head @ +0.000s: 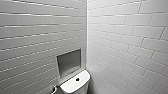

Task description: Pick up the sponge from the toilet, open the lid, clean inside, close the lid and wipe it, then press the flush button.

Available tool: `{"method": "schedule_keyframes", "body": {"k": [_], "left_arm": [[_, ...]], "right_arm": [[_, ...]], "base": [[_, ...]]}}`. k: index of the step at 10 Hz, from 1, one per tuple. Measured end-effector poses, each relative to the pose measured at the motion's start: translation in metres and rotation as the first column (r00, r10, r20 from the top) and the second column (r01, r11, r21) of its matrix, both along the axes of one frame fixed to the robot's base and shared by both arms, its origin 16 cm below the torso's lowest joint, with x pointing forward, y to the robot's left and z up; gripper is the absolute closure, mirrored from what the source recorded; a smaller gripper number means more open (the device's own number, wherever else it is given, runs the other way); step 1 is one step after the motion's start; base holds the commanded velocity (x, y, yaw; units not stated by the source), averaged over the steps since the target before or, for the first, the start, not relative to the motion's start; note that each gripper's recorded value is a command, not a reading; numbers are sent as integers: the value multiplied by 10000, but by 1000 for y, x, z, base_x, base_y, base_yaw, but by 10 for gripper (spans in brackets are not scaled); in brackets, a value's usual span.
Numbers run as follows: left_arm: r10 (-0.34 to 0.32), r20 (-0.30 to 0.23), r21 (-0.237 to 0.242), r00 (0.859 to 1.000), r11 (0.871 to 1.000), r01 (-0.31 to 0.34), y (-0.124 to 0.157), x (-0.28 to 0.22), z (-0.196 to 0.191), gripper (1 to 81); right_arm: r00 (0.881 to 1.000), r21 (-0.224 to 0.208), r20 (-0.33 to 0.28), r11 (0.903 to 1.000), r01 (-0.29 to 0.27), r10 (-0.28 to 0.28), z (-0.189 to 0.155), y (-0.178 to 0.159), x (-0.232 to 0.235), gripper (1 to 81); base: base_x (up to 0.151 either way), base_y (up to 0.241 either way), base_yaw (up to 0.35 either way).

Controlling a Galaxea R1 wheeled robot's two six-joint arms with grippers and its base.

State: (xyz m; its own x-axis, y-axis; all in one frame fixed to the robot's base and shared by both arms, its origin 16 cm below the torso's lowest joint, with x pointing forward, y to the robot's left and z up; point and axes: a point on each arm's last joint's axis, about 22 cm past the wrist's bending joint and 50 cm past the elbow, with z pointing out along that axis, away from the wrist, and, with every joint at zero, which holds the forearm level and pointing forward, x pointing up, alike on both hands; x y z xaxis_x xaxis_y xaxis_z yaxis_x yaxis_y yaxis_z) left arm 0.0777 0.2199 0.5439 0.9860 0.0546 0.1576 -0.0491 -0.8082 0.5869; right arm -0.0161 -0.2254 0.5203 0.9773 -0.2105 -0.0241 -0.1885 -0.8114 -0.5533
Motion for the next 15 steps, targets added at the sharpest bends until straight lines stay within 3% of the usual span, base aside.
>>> {"method": "schedule_keyframes", "body": {"k": [1,2,10,15], "left_arm": [[-93,247,-185,9997,9998,98,-1,21,16,10],[2,411,-377,9992,9993,13,0,44,33,811],[-595,1637,-783,9847,9943,731,-14,207,143,811],[-1016,1661,-1043,9809,9873,1200,-41,305,205,811]], "right_arm": [[9999,66,54,9999,103,-104,5,-1,3,811],[9996,96,112,9996,255,-256,8,-2,5,811],[9987,267,206,9986,455,-461,19,-2,19,811],[9977,455,-484,9977,503,-480,19,8,2,811]], "base": [[0,0,0],[0,0,0],[0,0,0],[0,0,0]]}}
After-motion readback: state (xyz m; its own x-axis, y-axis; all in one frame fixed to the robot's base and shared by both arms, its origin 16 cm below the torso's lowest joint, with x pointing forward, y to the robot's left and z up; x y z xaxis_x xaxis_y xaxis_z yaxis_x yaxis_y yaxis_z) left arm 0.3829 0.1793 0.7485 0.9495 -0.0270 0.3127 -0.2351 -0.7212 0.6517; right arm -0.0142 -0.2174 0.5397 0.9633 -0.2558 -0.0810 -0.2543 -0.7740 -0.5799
